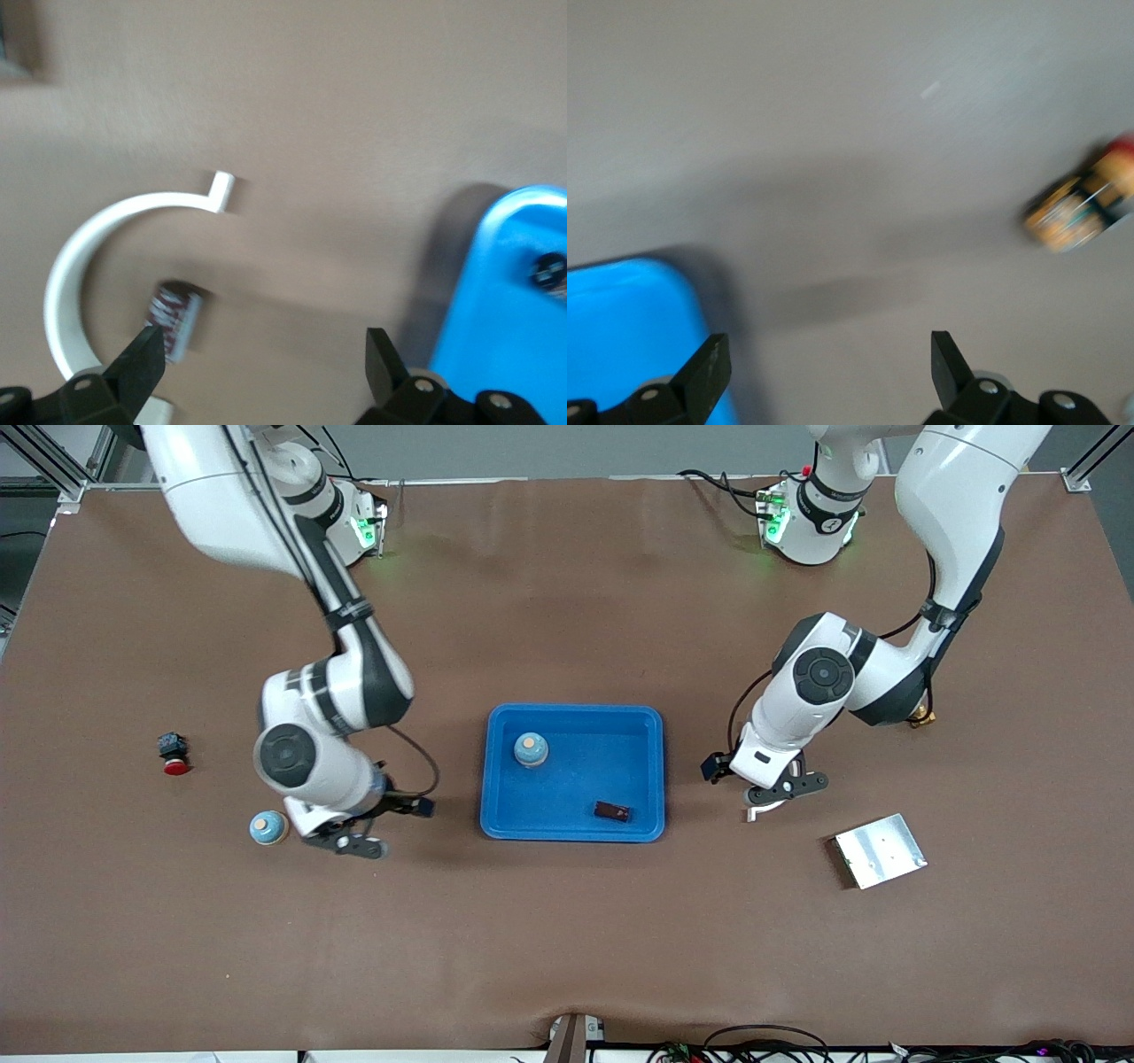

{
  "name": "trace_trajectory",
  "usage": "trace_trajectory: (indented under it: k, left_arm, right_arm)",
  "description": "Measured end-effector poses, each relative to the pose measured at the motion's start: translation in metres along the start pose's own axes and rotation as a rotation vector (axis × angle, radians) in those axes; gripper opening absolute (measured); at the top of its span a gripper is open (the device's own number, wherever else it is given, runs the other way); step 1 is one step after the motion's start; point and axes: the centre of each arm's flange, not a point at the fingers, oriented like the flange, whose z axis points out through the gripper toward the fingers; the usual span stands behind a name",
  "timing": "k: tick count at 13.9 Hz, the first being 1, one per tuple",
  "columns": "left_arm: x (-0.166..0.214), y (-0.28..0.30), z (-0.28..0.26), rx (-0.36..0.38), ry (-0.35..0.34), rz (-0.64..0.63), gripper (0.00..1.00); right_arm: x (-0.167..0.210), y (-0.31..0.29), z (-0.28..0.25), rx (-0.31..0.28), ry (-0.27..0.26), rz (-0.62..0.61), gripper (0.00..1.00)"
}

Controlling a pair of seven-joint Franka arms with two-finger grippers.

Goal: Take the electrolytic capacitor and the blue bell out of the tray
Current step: 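Grasp the second capacitor with the left gripper while the right gripper grasps the bell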

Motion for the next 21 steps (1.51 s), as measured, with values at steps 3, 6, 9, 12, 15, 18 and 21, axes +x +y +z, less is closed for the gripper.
trace_trajectory:
  k: [3, 6, 9, 12, 15, 18, 21]
  left_arm:
    - [-0.019, 0.037, -0.011, -0.017, 0.004, -0.23, 1.0]
    - [-0.033, 0.065, -0.014, -0.032, -0.004, -0.442, 1.0]
    - [-0.034, 0.084, -0.01, -0.052, -0.023, -0.616, 1.0]
    - [-0.027, 0.102, -0.005, -0.061, -0.049, -0.763, 1.0]
    - [-0.02, 0.125, 0.002, -0.04, -0.065, -0.876, 1.0]
    - [-0.017, 0.147, 0.017, -0.013, -0.027, -0.909, 1.0]
    - [-0.012, 0.161, 0.031, 0.0, -0.019, -0.923, 1.0]
  right_arm:
    - [-0.057, -0.064, 0.008, 0.008, -0.026, 0.068, 1.0]
    - [-0.099, -0.104, 0.023, -0.001, -0.049, 0.101, 1.0]
    - [-0.107, -0.114, 0.045, -0.004, -0.04, 0.116, 1.0]
    - [-0.104, -0.114, 0.07, 0.003, -0.034, 0.129, 1.0]
    - [-0.111, -0.12, 0.083, 0.002, -0.048, 0.121, 1.0]
    - [-0.117, -0.125, 0.083, 0.007, -0.054, 0.116, 1.0]
    - [-0.123, -0.129, 0.088, 0.0, -0.057, 0.102, 1.0]
